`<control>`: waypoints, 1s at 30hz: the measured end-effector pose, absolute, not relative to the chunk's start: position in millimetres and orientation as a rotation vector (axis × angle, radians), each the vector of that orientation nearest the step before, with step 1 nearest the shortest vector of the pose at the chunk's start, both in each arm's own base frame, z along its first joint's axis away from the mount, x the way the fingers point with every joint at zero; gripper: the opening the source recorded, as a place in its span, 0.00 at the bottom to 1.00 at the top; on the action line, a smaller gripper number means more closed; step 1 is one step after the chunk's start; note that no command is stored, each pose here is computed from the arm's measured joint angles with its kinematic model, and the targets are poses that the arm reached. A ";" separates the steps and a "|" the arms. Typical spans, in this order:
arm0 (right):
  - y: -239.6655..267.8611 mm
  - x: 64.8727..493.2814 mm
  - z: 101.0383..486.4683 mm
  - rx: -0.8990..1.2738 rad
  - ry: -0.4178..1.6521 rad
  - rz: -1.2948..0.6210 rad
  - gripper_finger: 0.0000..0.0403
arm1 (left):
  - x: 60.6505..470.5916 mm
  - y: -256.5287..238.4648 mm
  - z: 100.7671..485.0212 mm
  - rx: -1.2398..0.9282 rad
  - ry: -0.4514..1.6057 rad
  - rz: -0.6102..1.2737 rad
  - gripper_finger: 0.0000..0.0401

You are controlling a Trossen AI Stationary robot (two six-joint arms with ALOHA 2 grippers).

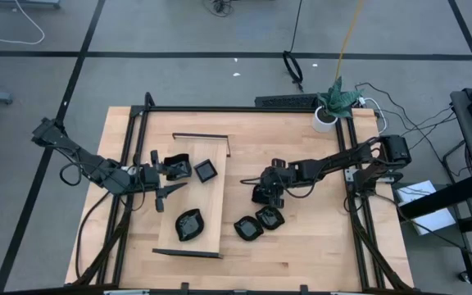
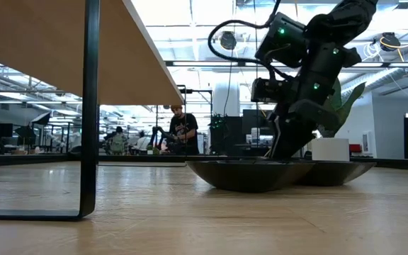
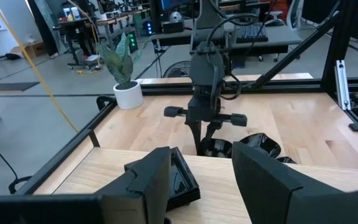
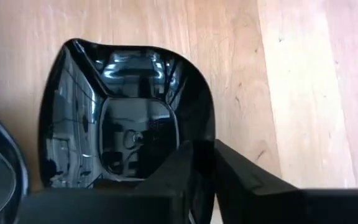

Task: Pick & Place Mini shaped plates
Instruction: Stack the leaf shaped plate on top of the leaf shaped plate on the shelf

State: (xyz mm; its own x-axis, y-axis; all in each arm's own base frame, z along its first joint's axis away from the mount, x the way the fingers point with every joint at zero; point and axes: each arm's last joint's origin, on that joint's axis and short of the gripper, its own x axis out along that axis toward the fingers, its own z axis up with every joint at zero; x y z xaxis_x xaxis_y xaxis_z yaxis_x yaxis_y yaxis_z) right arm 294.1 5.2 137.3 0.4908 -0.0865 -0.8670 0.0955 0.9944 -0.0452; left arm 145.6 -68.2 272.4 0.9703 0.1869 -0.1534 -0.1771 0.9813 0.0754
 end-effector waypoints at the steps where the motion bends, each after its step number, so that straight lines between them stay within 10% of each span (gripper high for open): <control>1: 5.3 293.8 138.8 0.006 1.047 -0.108 0.08 | 145.6 -68.2 272.4 0.061 0.161 0.182 0.44; 16: 8.7 277.5 212.5 -0.195 0.725 -0.334 0.00 | 145.7 -68.2 272.6 0.060 0.158 0.186 0.44; 30: 28.8 234.0 220.2 -0.389 -0.218 -0.613 0.00 | 180.3 -75.2 283.3 0.013 -0.035 0.175 0.44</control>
